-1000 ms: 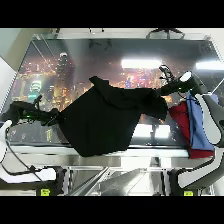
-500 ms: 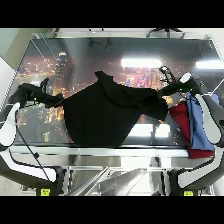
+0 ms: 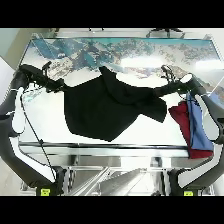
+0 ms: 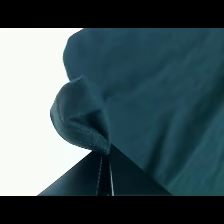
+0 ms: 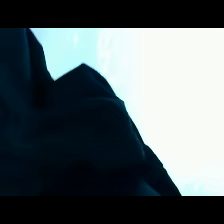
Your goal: Fold the shirts.
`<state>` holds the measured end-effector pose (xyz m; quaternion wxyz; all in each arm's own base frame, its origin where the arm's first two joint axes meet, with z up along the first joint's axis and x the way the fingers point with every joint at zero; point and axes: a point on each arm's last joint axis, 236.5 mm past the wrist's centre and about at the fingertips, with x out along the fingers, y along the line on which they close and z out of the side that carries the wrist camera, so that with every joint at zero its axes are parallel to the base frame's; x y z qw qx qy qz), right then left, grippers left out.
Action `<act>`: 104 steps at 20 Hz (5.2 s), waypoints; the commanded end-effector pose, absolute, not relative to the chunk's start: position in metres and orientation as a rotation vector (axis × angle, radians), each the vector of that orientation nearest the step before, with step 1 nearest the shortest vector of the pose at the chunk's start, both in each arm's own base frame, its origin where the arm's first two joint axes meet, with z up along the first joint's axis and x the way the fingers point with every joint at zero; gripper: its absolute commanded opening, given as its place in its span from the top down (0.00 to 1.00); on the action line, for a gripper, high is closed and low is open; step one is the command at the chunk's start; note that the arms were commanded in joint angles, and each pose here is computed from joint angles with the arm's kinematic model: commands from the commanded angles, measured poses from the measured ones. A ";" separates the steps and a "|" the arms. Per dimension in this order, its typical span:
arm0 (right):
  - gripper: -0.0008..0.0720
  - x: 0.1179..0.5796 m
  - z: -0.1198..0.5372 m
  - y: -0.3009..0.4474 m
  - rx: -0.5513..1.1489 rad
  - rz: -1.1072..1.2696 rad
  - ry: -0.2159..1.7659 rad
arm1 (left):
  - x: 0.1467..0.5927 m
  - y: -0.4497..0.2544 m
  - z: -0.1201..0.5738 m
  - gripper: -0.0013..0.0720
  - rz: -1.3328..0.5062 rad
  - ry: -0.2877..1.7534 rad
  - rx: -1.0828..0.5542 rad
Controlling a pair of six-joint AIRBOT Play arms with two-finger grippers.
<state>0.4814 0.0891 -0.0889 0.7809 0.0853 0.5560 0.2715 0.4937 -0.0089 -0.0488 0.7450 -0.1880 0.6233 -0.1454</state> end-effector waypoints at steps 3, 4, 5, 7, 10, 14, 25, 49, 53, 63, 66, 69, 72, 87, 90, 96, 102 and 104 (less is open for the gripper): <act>0.97 0.371 -0.113 0.100 0.348 0.667 1.553 | 0.541 0.010 -0.032 0.96 -0.279 1.270 -0.341; 0.97 0.347 -0.114 0.105 0.364 0.681 1.597 | 0.547 0.011 -0.032 0.96 -0.281 1.262 -0.337; 0.97 0.329 -0.113 0.109 0.376 0.685 1.619 | 0.551 0.012 -0.032 0.96 -0.282 1.257 -0.333; 0.97 0.293 -0.102 0.119 0.416 0.699 1.647 | 0.554 0.013 -0.035 0.96 -0.277 1.250 -0.334; 0.97 0.242 -0.082 0.130 0.481 0.691 1.655 | 0.548 0.012 -0.044 0.96 -0.281 1.277 -0.341; 0.96 0.224 -0.073 0.128 0.459 0.624 1.553 | 0.530 0.000 -0.053 0.96 -0.322 1.355 -0.337; 0.35 0.297 -0.038 0.110 0.254 0.620 1.303 | 0.514 -0.026 -0.054 0.96 -0.393 1.423 -0.297; 0.96 0.280 -0.064 0.134 0.479 0.619 1.371 | 0.529 -0.017 -0.043 0.43 -0.370 1.357 -0.293; 0.96 0.279 -0.064 0.134 0.480 0.624 1.376 | 0.484 0.000 -0.020 0.08 -0.312 1.513 -0.412; 0.96 0.280 -0.064 0.134 0.479 0.622 1.373 | 0.271 -0.027 -0.066 0.08 -0.157 1.860 -0.711; 0.96 0.279 -0.064 0.134 0.480 0.624 1.376 | 0.236 -0.038 -0.097 0.08 -0.092 1.857 -0.752; 0.96 0.279 -0.064 0.134 0.481 0.624 1.375 | 0.233 -0.042 -0.121 0.08 -0.064 1.800 -0.775; 0.96 0.280 -0.063 0.136 0.490 0.625 1.371 | 0.260 -0.058 -0.129 0.08 -0.130 1.682 -0.859; 0.96 0.300 0.361 0.152 0.366 0.922 0.307 | 0.334 -0.108 0.302 0.96 -0.785 0.685 -0.345; 0.96 0.257 0.471 0.124 0.209 0.720 -0.010 | 0.300 -0.099 0.426 0.96 -0.658 0.354 -0.128; 0.96 0.211 0.524 0.115 0.070 0.561 -0.182 | 0.290 -0.047 0.451 0.96 -0.442 0.283 -0.105; 0.96 0.313 0.421 0.085 0.299 0.628 0.133 | 0.382 -0.093 0.285 0.96 -0.743 0.717 -0.252; 0.96 0.369 0.313 0.094 0.370 0.618 0.390 | 0.421 -0.092 0.212 0.96 -0.708 0.882 -0.254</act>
